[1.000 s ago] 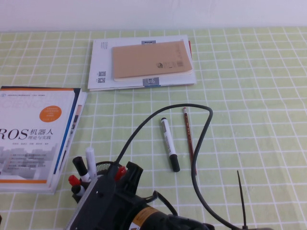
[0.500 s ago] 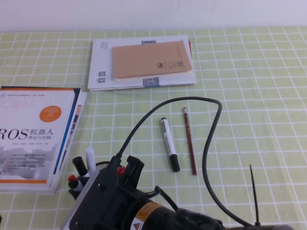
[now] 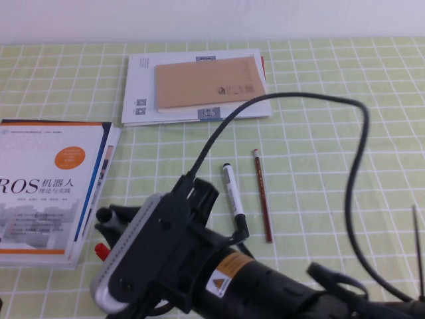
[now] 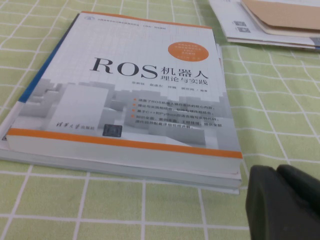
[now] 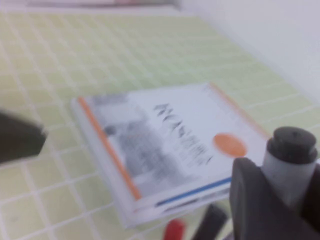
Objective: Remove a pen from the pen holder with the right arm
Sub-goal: 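Take a marker out of the pen holder and lay it on the table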
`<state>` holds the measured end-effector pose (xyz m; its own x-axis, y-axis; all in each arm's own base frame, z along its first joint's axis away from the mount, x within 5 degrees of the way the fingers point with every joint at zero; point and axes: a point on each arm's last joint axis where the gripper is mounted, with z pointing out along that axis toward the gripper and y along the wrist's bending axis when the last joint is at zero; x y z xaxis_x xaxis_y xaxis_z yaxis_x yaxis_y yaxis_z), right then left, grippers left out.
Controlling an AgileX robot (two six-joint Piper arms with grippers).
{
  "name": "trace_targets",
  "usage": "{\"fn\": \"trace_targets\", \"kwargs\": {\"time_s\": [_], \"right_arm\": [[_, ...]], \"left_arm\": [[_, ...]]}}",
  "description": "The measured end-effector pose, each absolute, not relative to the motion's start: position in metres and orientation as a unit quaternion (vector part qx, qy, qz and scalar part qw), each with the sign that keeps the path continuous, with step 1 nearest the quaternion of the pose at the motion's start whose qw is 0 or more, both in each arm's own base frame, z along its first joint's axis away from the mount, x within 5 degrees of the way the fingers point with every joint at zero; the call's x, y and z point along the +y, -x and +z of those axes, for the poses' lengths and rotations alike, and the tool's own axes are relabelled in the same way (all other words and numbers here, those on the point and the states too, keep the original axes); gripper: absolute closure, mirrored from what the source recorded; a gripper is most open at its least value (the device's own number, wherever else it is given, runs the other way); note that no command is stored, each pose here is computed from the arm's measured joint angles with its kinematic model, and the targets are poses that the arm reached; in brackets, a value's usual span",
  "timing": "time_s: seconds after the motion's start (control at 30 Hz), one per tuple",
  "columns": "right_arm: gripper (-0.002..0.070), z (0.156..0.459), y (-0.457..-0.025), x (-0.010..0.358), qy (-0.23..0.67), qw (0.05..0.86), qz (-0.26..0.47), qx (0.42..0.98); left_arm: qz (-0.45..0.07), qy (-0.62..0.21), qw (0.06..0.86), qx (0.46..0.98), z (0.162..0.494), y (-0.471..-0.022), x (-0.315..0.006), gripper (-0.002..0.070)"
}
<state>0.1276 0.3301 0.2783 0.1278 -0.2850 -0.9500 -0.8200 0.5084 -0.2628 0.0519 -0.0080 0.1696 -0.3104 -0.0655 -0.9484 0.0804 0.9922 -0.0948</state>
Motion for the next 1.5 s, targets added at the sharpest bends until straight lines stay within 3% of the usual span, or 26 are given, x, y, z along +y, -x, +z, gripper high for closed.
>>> {"fn": "trace_targets", "kwargs": {"time_s": [0.37, 0.53, 0.7, 0.93, 1.23, 1.5], "right_arm": [[0.0569, 0.325, -0.144, 0.299, 0.392, 0.674, 0.203, 0.592], [0.0569, 0.327, -0.176, 0.277, 0.354, 0.656, 0.216, 0.631], [0.0569, 0.318, -0.216, 0.245, 0.294, 0.589, 0.239, 0.714], [0.0569, 0.313, -0.258, 0.218, 0.241, 0.435, 0.247, 0.832], [0.0569, 0.298, -0.295, 0.227, 0.235, 0.298, 0.244, 0.892], [0.0569, 0.255, -0.346, 0.229, 0.184, 0.248, 0.229, 0.923]], "left_arm": [[-0.062, -0.005, 0.587, 0.807, 0.17, -0.052, -0.008, 0.0683], [-0.062, -0.005, 0.587, 0.807, 0.17, -0.052, -0.008, 0.0683], [-0.062, -0.005, 0.587, 0.807, 0.17, -0.052, -0.008, 0.0683], [-0.062, -0.005, 0.587, 0.807, 0.17, -0.052, -0.008, 0.0683], [-0.062, -0.005, 0.587, 0.807, 0.17, -0.052, -0.008, 0.0683], [-0.062, -0.005, 0.587, 0.807, 0.17, -0.052, -0.008, 0.0683]]}}
